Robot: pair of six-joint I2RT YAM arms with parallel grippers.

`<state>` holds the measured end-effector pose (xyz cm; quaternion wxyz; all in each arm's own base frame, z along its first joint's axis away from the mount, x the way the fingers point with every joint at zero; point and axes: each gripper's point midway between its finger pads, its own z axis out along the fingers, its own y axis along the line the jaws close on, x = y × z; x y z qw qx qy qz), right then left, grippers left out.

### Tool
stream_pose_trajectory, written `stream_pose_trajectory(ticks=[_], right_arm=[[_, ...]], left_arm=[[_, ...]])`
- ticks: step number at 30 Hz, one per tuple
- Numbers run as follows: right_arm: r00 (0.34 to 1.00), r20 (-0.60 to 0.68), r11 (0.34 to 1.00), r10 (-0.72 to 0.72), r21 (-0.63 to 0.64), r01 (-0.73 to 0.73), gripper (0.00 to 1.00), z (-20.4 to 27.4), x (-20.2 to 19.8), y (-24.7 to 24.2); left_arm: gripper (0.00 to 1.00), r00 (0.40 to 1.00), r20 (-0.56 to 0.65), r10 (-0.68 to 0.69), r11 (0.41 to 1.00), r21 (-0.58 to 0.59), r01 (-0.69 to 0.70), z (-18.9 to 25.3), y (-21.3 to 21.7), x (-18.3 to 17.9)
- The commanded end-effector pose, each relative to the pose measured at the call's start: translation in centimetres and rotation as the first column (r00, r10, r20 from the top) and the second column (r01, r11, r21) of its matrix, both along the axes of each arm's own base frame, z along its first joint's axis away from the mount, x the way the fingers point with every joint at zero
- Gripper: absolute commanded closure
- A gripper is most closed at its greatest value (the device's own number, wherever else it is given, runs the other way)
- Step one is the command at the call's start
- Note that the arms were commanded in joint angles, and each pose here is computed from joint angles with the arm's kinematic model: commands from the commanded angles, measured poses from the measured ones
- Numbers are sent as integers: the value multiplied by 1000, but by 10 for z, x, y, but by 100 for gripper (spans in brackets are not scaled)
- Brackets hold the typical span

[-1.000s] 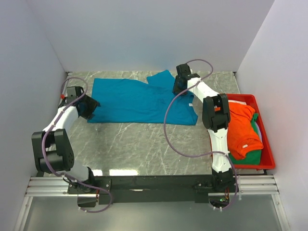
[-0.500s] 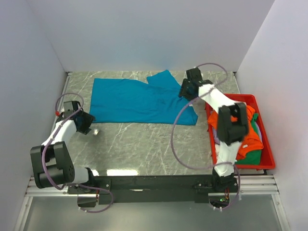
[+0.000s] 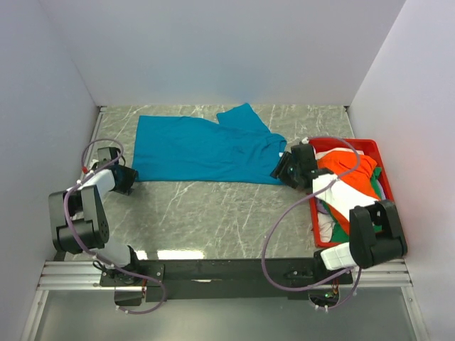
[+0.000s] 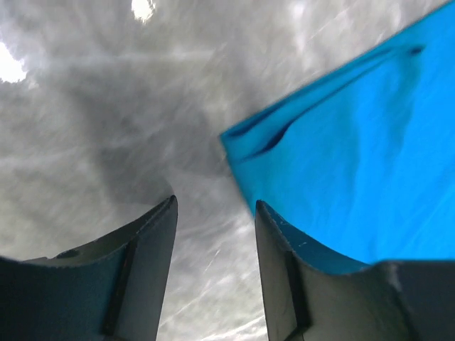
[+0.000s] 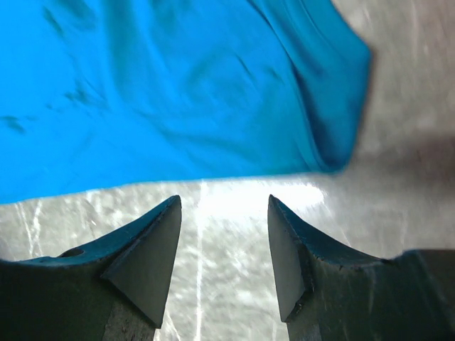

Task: Fold and stack the t-shirts
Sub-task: Fold the tshirt

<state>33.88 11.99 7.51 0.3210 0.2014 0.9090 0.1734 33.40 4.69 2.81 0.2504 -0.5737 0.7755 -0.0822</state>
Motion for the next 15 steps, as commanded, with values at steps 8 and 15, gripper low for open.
stream_pose_trajectory(ticks=[8, 15], right_arm=[[995, 81, 996, -65, 64, 60, 41, 1, -1, 0], [992, 46, 993, -114, 36, 113, 41, -15, 4, -11]], left_arm=[[68, 997, -15, 71, 990, 125, -68, -7, 26, 21], [98, 994, -77, 77, 981, 181, -62, -1, 37, 20]])
